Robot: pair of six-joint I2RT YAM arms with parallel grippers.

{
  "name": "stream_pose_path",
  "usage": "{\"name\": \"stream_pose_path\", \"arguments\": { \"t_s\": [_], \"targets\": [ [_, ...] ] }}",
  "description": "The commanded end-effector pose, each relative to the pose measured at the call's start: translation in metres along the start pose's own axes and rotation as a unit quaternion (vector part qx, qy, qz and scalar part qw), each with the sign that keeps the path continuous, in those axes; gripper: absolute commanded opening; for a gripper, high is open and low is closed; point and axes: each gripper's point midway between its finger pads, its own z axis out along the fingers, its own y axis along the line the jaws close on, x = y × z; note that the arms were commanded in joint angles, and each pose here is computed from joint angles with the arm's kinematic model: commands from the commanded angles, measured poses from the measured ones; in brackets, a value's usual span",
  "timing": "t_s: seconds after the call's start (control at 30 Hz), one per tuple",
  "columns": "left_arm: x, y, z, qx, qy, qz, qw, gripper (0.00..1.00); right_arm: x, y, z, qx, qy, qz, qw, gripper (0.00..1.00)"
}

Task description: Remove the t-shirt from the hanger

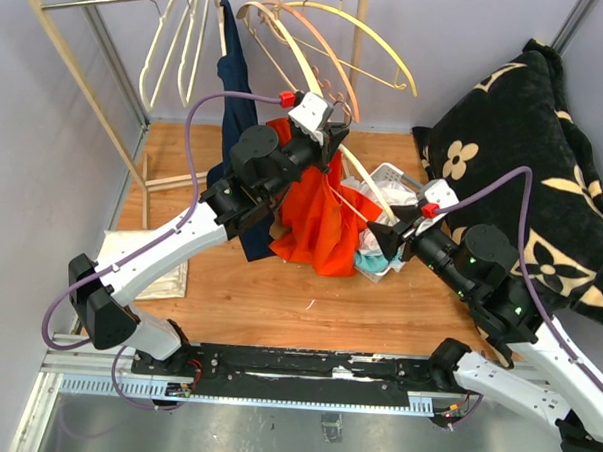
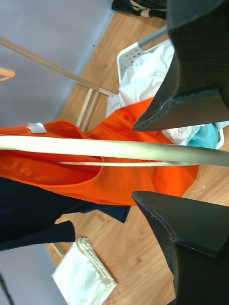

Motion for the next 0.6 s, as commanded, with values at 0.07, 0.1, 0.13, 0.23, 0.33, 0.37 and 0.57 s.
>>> {"name": "stream_pose_path", "arguments": {
  "t_s": [0.07,0.1,0.13,0.23,0.33,0.37,0.57],
  "targets": [
    [-0.047,-0.002,-0.005,0.005,-0.061,-0.005,0.998,0.0,0.005,0.005,0.002,-0.006,-0.004,0.016,1.0,0.49],
    [-0.048,-0.002,-0.006,0.005,-0.063,-0.006,0.998,0.0,0.005,0.005,0.002,-0.005,-0.007,0.017,1.0,0.47],
    [-0.048,-0.002,-0.007,0.005,-0.064,-0.007,0.998,0.01,0.005,0.004,0.002,-0.004,-0.008,0.017,1.0,0.45],
    [-0.049,-0.004,-0.008,0.008,-0.067,-0.01,0.998,0.0,0.006,0.004,0.002,-0.002,-0.012,0.017,1.0,0.41],
    [-0.052,-0.004,-0.01,0.012,-0.072,-0.015,0.997,0.0,0.007,0.002,0.001,0.002,-0.017,0.018,1.0,0.37],
    [-0.053,-0.006,-0.011,0.014,-0.073,-0.016,0.997,0.01,0.007,0.002,0.001,0.003,-0.019,0.018,1.0,0.35],
    [-0.062,-0.009,-0.014,0.025,-0.085,-0.027,0.996,0.0,0.004,-0.001,-0.002,0.009,-0.034,0.019,0.999,0.29]
  ]
}}
